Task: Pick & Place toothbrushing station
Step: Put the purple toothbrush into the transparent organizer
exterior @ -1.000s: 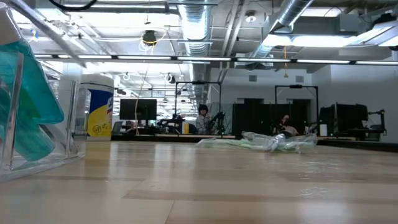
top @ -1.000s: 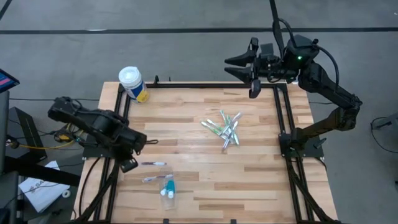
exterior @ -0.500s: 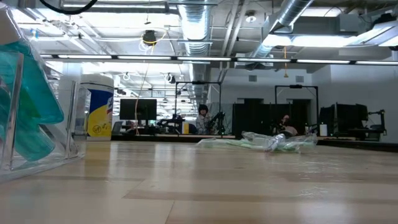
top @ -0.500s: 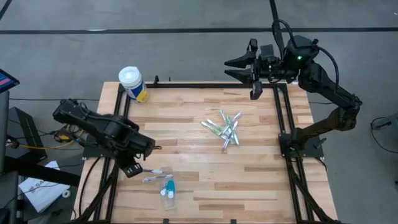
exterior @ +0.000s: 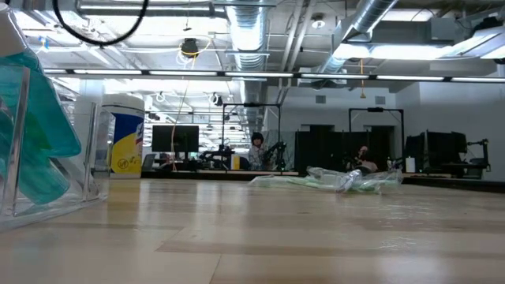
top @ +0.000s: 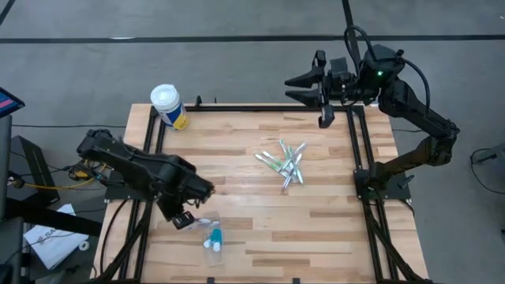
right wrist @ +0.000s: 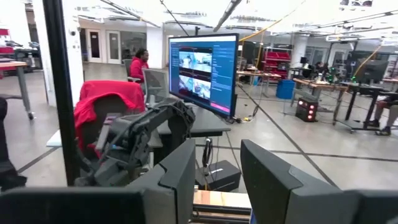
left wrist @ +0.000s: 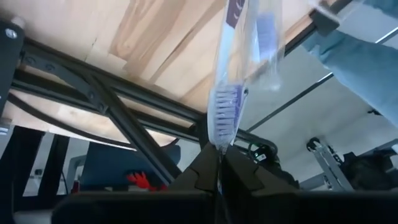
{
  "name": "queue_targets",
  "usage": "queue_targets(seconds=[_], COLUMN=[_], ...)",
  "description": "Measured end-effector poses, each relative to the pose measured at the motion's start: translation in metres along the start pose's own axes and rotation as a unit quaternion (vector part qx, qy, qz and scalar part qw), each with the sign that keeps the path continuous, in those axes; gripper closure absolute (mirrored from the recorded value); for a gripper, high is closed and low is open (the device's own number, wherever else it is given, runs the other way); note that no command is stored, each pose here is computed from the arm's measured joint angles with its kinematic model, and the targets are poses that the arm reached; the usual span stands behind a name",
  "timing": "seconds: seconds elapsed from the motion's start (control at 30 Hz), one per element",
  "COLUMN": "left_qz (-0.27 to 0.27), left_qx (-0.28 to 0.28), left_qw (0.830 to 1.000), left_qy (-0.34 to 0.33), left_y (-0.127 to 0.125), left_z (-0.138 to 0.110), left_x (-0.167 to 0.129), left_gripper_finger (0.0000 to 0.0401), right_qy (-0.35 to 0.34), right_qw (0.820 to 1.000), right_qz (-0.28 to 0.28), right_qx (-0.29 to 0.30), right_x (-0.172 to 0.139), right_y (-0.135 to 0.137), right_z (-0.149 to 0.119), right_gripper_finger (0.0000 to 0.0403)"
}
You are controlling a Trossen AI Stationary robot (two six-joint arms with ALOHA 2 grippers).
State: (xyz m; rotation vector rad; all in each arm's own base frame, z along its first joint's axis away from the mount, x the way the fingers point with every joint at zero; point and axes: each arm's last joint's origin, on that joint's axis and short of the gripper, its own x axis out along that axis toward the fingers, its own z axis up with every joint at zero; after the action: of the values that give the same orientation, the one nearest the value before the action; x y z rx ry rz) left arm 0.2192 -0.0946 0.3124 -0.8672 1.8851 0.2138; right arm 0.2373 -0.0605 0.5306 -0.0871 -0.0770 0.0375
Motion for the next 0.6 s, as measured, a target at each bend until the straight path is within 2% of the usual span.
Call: queue_targets(seconds=[0.4, 0.6], left_qz=[-0.045, -0.06], left_qx=[-0.005, 0.018], left_qw=[0.999, 0.998], left_qy=[-0.024, 0.001], left_y=[0.004, 0.0], left_z=[0.045, 0.061], left_x=[-0.009, -0.003], left_gripper_finger=[0.0401, 0.04], right_qy=[0.003, 0.007], right_qw=[1.0, 1.0], right_qz=[0.008, 0.009], right_qx=[-0.005, -0.01], right_x=[0.0, 0.0], right_y=[0.001, 0.001], right_z=[-0.001, -0.002], right_gripper_finger=[0.0285, 0.0285])
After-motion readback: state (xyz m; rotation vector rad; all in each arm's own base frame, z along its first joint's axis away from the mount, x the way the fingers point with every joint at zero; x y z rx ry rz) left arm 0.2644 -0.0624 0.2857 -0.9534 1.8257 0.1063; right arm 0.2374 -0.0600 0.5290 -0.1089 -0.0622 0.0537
